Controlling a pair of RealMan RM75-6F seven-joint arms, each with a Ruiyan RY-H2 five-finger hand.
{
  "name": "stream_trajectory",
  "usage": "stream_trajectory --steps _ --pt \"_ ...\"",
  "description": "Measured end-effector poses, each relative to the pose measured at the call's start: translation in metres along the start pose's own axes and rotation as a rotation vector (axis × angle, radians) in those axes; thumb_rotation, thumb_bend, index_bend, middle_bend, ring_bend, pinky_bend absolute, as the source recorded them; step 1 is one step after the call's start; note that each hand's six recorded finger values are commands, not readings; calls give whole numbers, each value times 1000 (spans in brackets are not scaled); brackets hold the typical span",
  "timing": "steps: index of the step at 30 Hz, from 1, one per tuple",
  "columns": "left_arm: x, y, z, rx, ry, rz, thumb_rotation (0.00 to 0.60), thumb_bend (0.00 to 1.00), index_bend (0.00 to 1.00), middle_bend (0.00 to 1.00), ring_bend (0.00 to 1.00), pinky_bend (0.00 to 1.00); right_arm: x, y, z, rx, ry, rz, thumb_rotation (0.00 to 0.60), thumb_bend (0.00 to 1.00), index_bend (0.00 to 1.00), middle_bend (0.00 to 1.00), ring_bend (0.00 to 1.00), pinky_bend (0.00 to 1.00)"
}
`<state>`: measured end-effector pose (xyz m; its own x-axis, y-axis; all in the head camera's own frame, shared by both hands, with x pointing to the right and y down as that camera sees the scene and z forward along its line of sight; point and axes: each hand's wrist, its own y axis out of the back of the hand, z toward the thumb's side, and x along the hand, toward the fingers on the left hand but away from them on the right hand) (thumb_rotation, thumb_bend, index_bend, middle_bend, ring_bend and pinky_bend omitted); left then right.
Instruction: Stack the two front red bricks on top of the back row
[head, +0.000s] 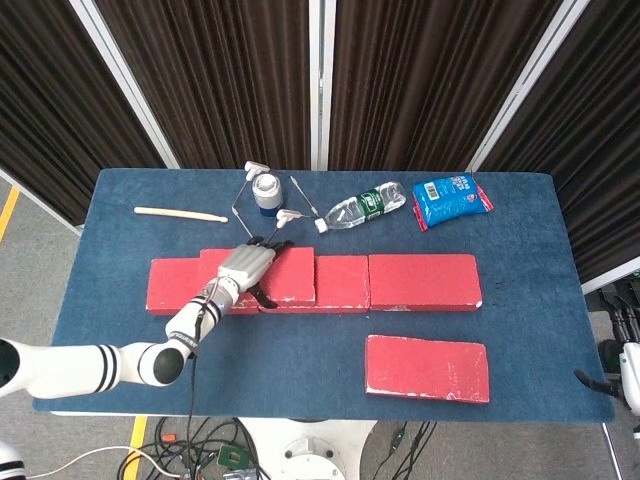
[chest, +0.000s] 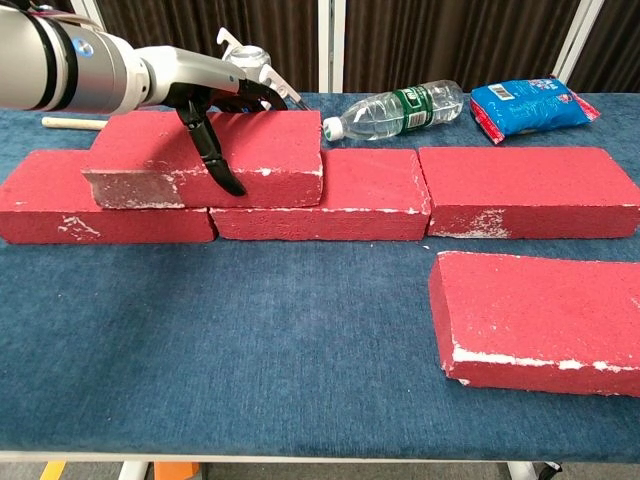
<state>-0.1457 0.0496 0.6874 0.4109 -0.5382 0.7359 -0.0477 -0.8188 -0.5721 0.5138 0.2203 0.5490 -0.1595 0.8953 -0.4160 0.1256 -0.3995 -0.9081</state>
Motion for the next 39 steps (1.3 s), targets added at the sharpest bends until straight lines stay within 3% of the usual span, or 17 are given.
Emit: stream_trajectory --steps 39 --pt "2 -3 -2 -7 -21 -25 600 19 53 189 202 0 0 -1 -1 -2 -1 5 600 0 0 0 0 0"
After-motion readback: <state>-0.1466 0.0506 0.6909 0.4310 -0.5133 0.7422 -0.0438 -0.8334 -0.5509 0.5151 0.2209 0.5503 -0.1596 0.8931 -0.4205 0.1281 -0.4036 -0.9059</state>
